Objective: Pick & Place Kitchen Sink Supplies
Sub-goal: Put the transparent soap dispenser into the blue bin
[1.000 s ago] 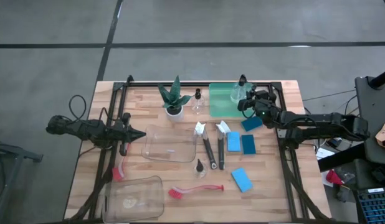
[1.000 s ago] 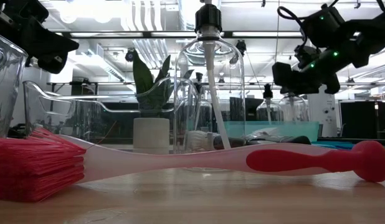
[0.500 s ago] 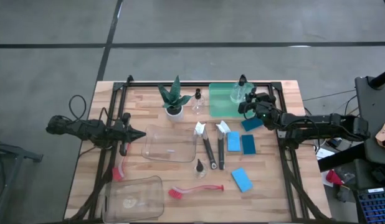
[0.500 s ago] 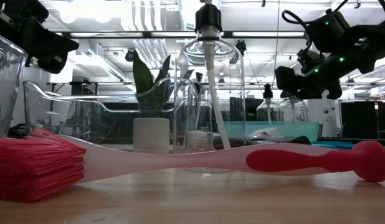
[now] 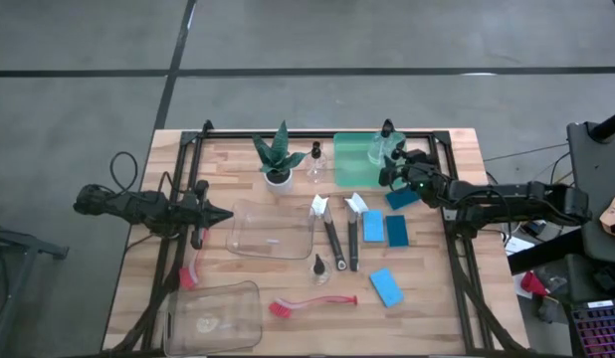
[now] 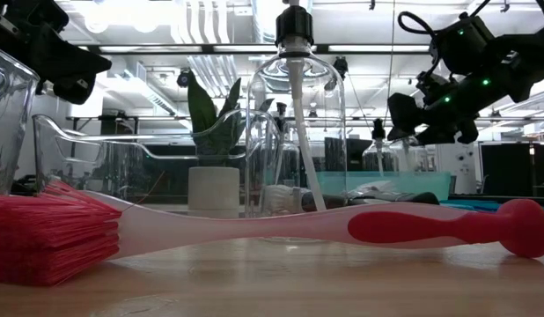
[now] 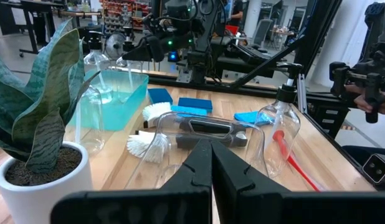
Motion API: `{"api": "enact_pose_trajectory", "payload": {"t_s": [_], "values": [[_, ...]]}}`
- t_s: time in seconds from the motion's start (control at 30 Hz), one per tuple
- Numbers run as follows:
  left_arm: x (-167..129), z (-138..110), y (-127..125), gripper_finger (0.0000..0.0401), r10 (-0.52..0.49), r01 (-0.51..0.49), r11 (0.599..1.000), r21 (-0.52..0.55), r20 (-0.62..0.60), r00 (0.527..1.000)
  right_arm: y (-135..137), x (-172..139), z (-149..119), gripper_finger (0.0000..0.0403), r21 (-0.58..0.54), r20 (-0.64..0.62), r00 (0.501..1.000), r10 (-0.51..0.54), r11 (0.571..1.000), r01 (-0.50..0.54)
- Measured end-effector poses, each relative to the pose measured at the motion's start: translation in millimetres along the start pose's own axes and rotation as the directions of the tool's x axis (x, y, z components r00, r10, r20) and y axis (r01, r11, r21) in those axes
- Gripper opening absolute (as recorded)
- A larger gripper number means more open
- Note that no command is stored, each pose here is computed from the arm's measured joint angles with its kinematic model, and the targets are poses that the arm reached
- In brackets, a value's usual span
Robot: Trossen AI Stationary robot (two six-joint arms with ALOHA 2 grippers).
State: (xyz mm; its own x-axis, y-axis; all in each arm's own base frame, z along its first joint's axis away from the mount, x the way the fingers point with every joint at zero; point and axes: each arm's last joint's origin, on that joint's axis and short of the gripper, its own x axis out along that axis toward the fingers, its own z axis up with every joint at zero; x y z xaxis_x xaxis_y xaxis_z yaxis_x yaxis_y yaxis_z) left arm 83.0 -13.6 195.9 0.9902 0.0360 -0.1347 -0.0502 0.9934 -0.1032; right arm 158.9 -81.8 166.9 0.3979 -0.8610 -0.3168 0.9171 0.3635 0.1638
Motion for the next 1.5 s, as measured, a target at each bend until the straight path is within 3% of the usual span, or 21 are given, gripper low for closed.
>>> {"api": "enact_pose_trajectory", "payload": {"t_s": [0.33,1.0,1.07,1.2,1.5], "values": [[0,0,0,0.0,0.0,0.0,1.0,0.0,0.0,1.0,5,-16,1,0.0326,-0.028,-0.007,0.997,0.077,0.997,-0.078],[0,0,0,0.0,0.0,0.0,1.0,0.0,0.0,1.0,15,-60,6,0.0327,-0.027,0.017,0.949,0.315,0.949,-0.315],[0,0,0,0.0,0.0,0.0,1.0,-0.001,0.001,1.0,18,-65,5,0.0329,-0.029,-0.014,0.917,0.4,0.916,-0.4],[0,0,0,0.0,0.0,0.0,1.0,0.0,0.0,1.0,26,-75,1,0.0327,-0.054,-0.096,0.812,0.576,0.812,-0.582],[0,0,0,0.0,0.0,0.0,1.0,0.0,0.0,1.0,41,-98,-1,0.0324,-0.042,-0.102,0.647,0.756,0.647,-0.762]]}}
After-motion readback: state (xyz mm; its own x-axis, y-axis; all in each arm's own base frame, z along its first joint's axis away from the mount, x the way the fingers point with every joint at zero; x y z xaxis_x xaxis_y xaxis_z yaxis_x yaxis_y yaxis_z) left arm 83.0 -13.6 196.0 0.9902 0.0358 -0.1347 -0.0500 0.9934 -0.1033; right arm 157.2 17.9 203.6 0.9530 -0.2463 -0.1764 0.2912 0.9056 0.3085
